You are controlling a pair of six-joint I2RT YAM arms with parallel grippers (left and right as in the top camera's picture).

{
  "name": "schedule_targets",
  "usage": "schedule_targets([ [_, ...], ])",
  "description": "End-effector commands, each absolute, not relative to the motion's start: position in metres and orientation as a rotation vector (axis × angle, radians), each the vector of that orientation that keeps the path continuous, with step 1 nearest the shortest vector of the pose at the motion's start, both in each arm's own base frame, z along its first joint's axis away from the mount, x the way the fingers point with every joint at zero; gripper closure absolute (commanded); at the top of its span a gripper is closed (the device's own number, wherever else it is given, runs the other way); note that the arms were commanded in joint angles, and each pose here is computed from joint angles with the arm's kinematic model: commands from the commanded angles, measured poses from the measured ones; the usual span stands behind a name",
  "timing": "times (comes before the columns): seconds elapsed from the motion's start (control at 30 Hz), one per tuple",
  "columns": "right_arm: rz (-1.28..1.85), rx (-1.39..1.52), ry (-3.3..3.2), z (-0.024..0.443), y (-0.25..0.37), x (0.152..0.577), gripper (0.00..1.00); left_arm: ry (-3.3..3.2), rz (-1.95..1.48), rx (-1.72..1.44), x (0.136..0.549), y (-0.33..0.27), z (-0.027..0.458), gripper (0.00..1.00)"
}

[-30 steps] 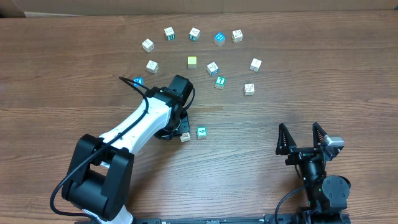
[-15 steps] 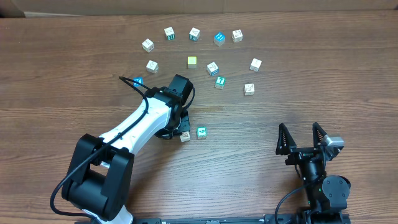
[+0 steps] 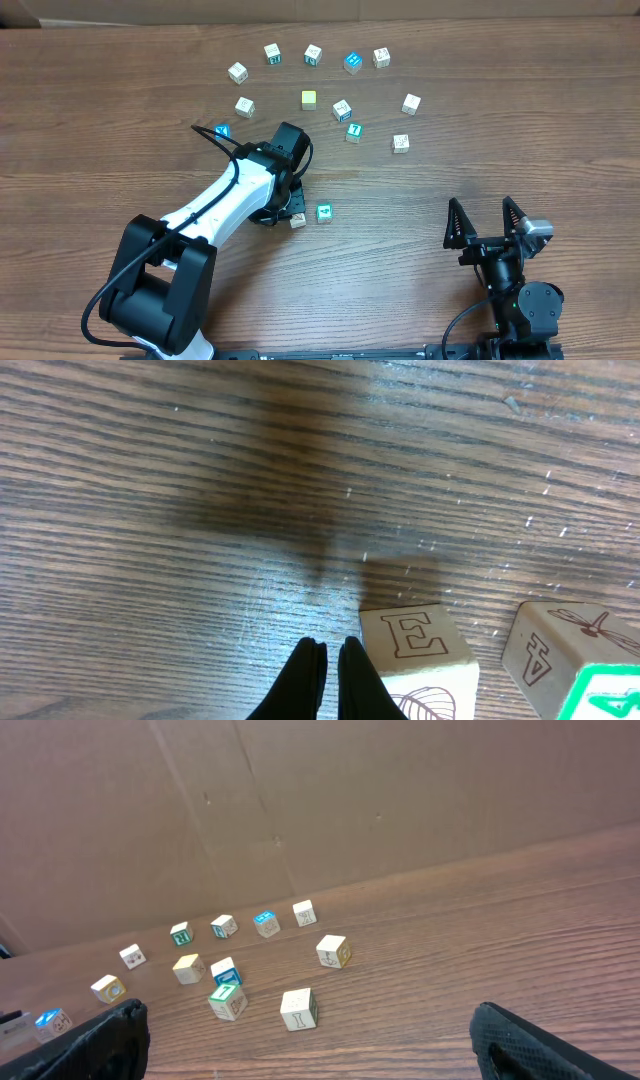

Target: Form a horizontal line

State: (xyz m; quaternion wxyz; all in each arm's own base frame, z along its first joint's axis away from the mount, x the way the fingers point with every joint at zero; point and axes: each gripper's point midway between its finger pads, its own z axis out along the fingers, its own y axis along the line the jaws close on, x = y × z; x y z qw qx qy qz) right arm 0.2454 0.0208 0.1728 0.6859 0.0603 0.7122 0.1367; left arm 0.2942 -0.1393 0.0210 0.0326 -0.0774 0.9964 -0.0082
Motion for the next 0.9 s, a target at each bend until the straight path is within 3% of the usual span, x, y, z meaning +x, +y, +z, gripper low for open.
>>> schedule_targets([
  [0.0, 0.304, 0.135, 1.590, 0.1714, 0.0202, 0.2455, 0.00, 3.081, -0.014, -0.233, 0.2905, -0.1399, 0.0148, 0.96],
  [0.87, 0.304, 0.135, 1.590, 0.1714, 0.0202, 0.2455, 0.00, 3.100, -0.061, -0.232, 0.2829, -0.1432, 0.0050, 0.95],
])
